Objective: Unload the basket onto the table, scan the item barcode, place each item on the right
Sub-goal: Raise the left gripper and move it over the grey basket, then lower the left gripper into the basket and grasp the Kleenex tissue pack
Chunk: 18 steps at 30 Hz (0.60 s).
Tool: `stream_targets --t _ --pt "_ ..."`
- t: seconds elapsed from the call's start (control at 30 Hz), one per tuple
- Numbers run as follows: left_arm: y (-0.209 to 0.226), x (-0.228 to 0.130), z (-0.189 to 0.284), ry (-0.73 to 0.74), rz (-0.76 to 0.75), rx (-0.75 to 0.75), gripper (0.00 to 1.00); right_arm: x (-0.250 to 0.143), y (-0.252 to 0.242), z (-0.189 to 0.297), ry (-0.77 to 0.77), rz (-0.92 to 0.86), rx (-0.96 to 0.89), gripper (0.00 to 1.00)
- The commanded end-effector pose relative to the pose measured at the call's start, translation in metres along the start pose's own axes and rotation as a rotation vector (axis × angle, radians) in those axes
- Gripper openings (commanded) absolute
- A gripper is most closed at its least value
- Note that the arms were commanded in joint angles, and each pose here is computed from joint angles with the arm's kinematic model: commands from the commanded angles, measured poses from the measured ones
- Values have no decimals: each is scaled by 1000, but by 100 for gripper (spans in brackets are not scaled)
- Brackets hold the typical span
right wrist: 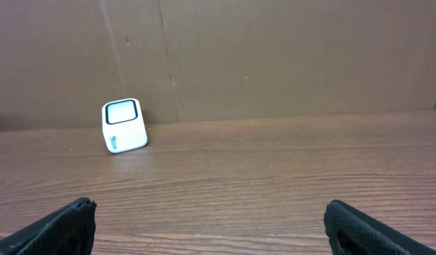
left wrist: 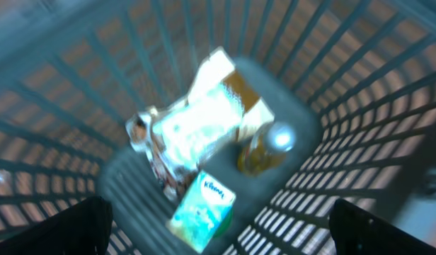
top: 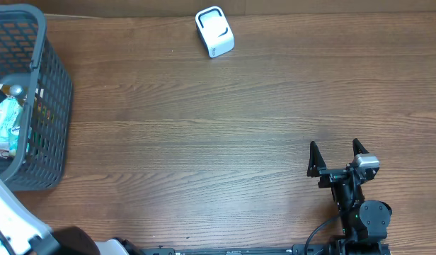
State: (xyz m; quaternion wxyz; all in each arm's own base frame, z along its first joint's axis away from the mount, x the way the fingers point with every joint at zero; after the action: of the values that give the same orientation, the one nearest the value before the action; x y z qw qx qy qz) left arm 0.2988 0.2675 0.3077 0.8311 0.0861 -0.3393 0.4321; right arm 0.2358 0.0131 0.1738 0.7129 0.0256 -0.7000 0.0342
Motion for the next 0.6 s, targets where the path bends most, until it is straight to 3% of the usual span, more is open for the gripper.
stream_targets --t 0.0,0.2,0.4,0.57 --pt "5 -13 -28 124 31 -86 100 -3 -1 0 -1 7 -6 100" --pt "18 -42 -66 300 20 -99 100 -3 -1 0 -1 7 -6 100" --pt "19 -53 -82 355 -38 -94 100 -3 -1 0 -1 7 -6 100" --pt "30 -83 -111 465 -77 -65 100 -3 -1 0 -1 7 -6 100"
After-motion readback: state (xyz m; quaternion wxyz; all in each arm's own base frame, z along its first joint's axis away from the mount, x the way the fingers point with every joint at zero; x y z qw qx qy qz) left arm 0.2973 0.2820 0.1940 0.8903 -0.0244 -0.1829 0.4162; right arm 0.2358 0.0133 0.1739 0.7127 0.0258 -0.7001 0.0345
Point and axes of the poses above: each gripper's point midway between its finger pads, its own z axis back along the fingers, its own y axis along the line the jaws close on, x = y × z, the point moved 1 cm from there along z, back along the fingers, and after that the axes turned 6 degrees about z, right-handed, at the moved point
